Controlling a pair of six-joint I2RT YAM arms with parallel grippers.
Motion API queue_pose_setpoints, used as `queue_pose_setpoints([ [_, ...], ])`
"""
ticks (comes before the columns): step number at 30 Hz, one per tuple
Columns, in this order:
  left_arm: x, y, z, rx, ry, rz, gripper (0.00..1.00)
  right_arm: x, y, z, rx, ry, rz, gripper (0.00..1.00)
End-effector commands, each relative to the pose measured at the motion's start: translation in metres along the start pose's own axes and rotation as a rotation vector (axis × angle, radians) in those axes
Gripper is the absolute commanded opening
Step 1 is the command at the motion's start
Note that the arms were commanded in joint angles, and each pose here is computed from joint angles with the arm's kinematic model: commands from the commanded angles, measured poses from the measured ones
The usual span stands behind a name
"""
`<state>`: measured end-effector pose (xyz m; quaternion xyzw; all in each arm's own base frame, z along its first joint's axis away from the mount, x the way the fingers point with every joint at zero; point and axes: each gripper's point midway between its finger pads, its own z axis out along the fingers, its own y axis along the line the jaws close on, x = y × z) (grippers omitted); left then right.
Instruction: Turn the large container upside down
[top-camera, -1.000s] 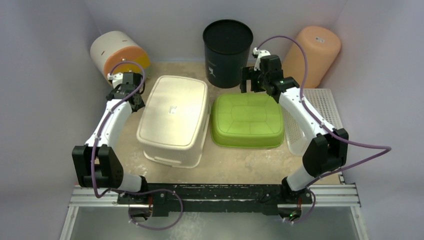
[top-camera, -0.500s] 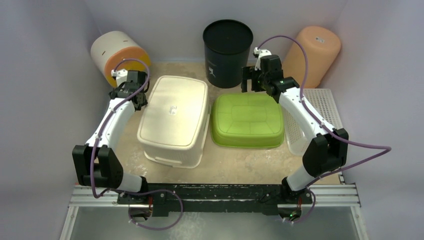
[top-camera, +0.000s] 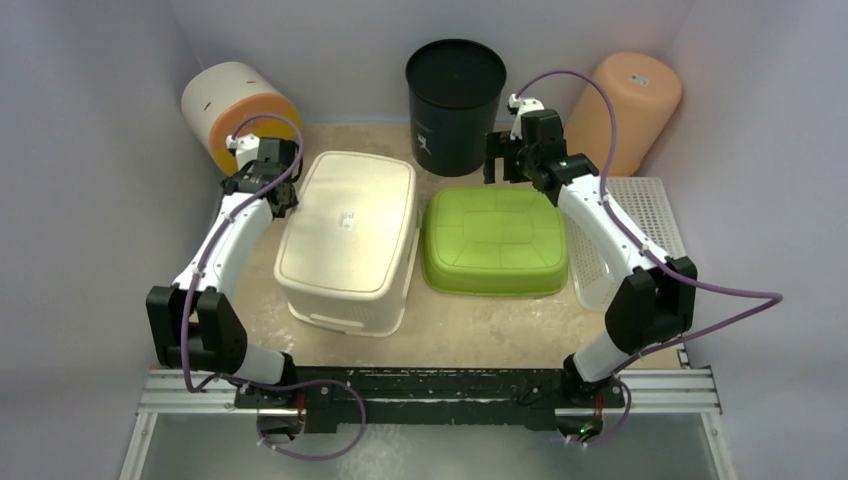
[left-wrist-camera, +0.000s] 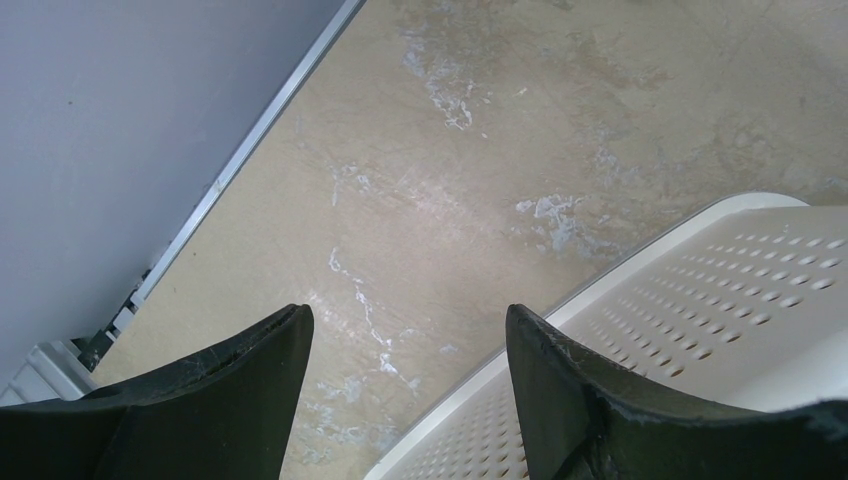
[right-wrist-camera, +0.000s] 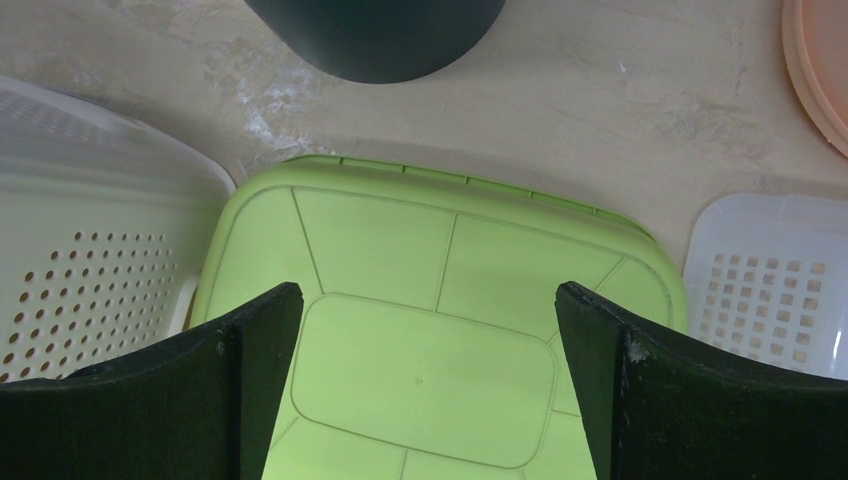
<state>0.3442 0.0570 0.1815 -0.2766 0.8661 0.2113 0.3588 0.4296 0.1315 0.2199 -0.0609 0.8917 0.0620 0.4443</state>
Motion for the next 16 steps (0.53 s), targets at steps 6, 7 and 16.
queue_pose_setpoints([
  [6, 0.0038, -0.01, -0.0055, 0.029, 0.018, 0.061, 0.71, -0.0218, -0.0063, -0.0133, 0.026, -0.091, 0.013, 1.0],
  [7, 0.004, -0.0103, -0.0056, 0.03, 0.018, 0.061, 0.71, -0.022, -0.0065, -0.0137, 0.026, -0.093, 0.012, 1.0],
  [16, 0.0037, -0.0119, -0.007, 0.033, 0.016, 0.064, 0.71, -0.0167, -0.0073, -0.0141, 0.028, -0.083, 0.013, 1.0],
])
